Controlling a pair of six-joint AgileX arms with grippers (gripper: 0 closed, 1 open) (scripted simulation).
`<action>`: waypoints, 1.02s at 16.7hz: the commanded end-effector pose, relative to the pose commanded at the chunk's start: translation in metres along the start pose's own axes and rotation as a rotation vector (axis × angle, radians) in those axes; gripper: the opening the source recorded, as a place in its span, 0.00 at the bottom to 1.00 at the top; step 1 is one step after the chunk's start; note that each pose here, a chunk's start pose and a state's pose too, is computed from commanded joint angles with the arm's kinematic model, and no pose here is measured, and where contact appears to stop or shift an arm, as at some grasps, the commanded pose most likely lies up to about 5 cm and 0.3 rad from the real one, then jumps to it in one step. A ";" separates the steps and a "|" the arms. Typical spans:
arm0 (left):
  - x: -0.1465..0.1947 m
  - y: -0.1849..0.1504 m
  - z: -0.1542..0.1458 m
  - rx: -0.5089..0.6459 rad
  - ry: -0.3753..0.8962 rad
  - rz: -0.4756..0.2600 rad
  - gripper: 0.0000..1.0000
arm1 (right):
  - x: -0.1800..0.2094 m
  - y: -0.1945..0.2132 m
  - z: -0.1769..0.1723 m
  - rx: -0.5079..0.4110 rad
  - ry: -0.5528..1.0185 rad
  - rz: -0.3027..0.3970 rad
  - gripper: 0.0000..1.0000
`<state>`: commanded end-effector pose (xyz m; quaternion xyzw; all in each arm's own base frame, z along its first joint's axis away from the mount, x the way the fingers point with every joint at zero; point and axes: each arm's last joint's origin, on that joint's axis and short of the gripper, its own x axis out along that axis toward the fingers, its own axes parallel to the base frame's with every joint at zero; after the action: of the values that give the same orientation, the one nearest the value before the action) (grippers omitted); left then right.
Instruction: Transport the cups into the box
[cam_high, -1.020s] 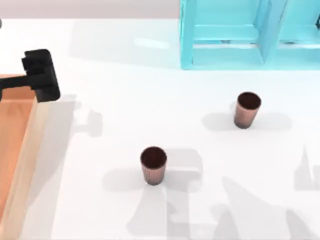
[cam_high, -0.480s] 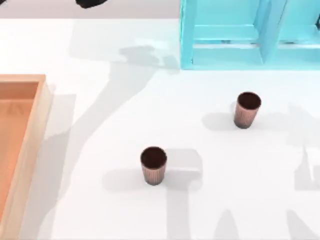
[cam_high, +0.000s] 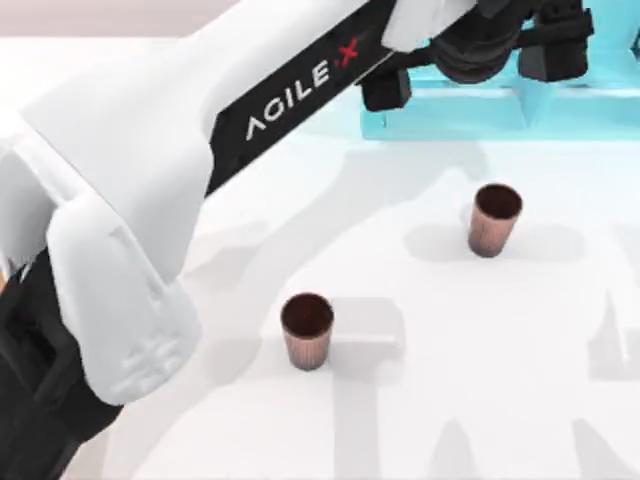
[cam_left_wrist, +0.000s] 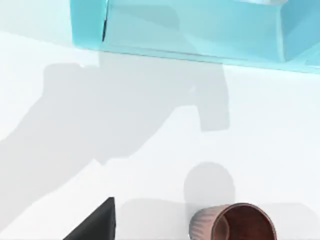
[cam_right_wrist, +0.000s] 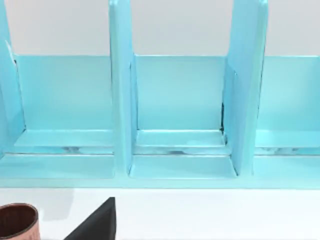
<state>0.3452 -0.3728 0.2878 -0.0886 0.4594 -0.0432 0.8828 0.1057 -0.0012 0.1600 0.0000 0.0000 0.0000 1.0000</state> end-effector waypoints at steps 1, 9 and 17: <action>0.009 -0.010 -0.014 0.019 0.023 0.025 1.00 | 0.000 0.000 0.000 0.000 0.000 0.000 1.00; 0.041 -0.036 -0.073 0.125 0.114 0.155 1.00 | 0.000 0.000 0.000 0.000 0.000 0.000 1.00; 0.067 -0.034 -0.074 0.126 0.114 0.155 1.00 | 0.000 0.000 0.000 0.000 0.000 0.000 1.00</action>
<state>0.3227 -0.4249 0.1991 0.0055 0.5109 -0.0086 0.8596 0.1057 -0.0012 0.1600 0.0000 0.0000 0.0000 1.0000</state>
